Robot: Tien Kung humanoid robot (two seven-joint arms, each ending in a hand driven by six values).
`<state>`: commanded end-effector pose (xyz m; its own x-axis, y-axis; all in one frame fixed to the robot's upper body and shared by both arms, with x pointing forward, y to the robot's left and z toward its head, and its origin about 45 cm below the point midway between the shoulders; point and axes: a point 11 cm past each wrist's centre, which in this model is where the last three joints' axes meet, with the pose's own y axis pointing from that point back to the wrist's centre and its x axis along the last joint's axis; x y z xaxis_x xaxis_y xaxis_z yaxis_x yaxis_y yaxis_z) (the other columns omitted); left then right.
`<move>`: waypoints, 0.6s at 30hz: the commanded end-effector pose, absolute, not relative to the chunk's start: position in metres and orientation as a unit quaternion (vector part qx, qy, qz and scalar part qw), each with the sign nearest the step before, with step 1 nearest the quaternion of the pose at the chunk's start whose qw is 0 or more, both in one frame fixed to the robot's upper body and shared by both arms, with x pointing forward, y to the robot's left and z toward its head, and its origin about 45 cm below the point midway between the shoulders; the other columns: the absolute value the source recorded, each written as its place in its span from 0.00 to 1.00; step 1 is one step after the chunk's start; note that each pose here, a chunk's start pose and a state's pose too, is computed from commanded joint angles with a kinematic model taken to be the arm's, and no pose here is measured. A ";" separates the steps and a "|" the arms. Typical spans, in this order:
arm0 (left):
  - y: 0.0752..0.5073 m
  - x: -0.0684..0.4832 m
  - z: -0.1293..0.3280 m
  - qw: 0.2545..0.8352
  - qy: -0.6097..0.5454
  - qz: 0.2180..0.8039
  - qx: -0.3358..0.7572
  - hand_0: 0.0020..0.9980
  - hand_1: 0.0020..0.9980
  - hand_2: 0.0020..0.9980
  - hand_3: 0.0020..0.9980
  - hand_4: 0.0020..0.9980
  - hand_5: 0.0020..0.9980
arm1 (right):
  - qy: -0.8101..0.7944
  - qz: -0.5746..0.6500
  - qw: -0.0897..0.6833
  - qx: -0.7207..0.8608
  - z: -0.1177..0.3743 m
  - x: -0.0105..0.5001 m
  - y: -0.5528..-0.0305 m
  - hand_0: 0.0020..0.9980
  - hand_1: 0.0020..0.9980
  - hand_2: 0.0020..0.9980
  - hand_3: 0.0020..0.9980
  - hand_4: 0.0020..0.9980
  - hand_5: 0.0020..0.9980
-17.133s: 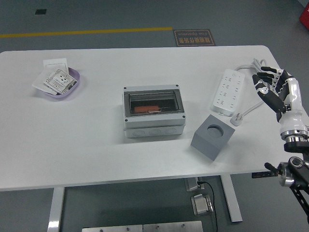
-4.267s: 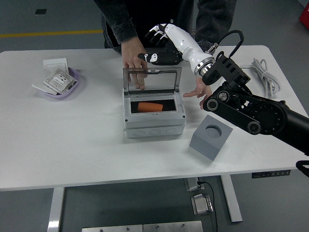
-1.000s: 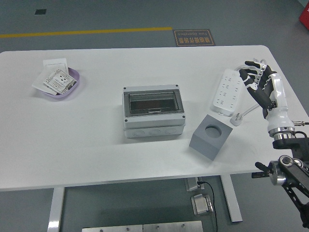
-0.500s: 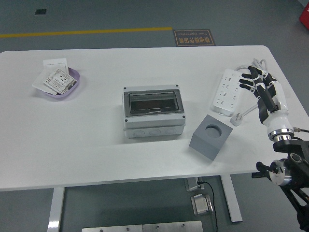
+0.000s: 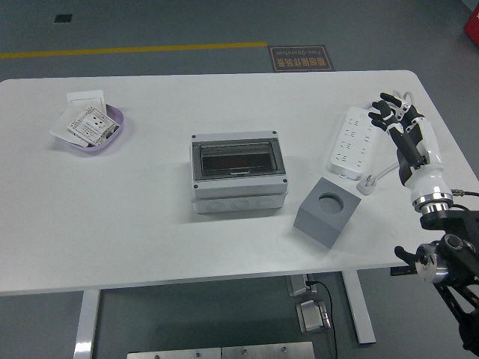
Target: Pick up the cylinder from the cube,place it in the box,flap close box
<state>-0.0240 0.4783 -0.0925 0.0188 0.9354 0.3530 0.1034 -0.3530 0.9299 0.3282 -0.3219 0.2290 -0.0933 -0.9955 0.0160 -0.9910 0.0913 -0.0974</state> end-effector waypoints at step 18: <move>0.478 -0.017 -0.093 0.378 0.424 0.557 0.606 0.65 0.69 0.58 0.58 0.53 0.11 | 0.752 -0.064 0.018 -0.655 0.237 0.327 -0.337 0.79 0.69 0.71 0.75 0.93 0.52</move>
